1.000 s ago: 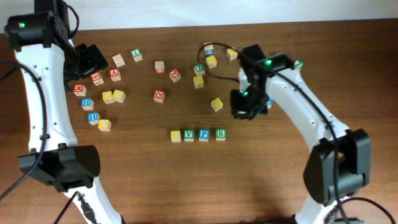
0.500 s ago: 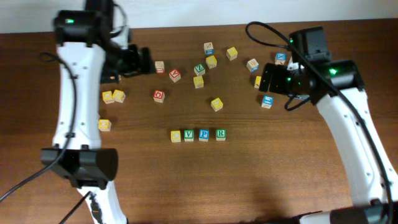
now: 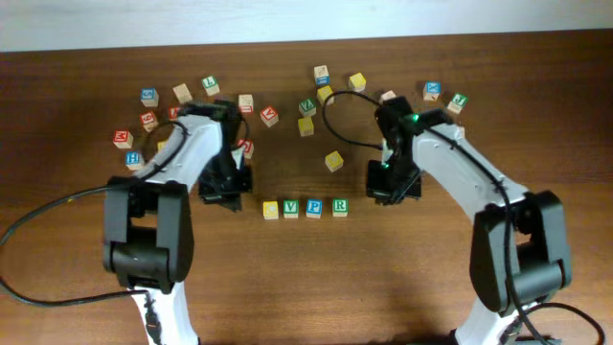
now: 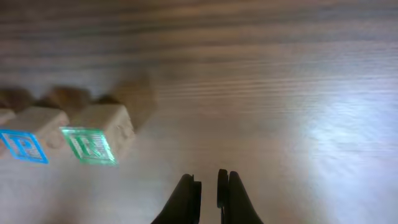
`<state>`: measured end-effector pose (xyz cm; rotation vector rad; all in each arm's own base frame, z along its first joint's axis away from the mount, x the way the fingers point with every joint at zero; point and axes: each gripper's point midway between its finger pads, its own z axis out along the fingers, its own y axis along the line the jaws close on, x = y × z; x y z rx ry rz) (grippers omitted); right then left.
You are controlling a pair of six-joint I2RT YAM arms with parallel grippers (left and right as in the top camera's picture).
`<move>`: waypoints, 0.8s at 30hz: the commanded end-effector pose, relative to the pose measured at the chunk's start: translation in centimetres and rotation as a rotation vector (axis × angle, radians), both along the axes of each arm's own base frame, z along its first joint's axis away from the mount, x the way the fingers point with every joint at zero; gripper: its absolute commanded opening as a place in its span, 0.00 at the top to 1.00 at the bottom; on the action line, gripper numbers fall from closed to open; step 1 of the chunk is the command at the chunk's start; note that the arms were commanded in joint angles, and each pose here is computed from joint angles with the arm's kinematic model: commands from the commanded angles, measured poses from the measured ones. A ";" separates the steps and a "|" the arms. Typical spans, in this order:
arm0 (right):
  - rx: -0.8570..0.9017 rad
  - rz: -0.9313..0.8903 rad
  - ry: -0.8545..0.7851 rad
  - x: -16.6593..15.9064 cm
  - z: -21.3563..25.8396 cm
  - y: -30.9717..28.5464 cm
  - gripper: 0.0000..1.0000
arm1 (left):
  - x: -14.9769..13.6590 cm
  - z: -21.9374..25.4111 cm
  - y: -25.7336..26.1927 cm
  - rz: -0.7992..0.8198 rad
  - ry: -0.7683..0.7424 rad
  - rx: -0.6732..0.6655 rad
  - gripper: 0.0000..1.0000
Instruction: Spell out CVPR
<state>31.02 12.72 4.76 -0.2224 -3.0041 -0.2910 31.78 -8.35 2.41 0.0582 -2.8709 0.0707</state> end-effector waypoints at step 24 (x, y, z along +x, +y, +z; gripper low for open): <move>0.180 0.024 -0.080 -0.4 -3.2 8.8 0.96 | -0.4 -2.3 -5.9 0.032 -0.063 -0.074 1.00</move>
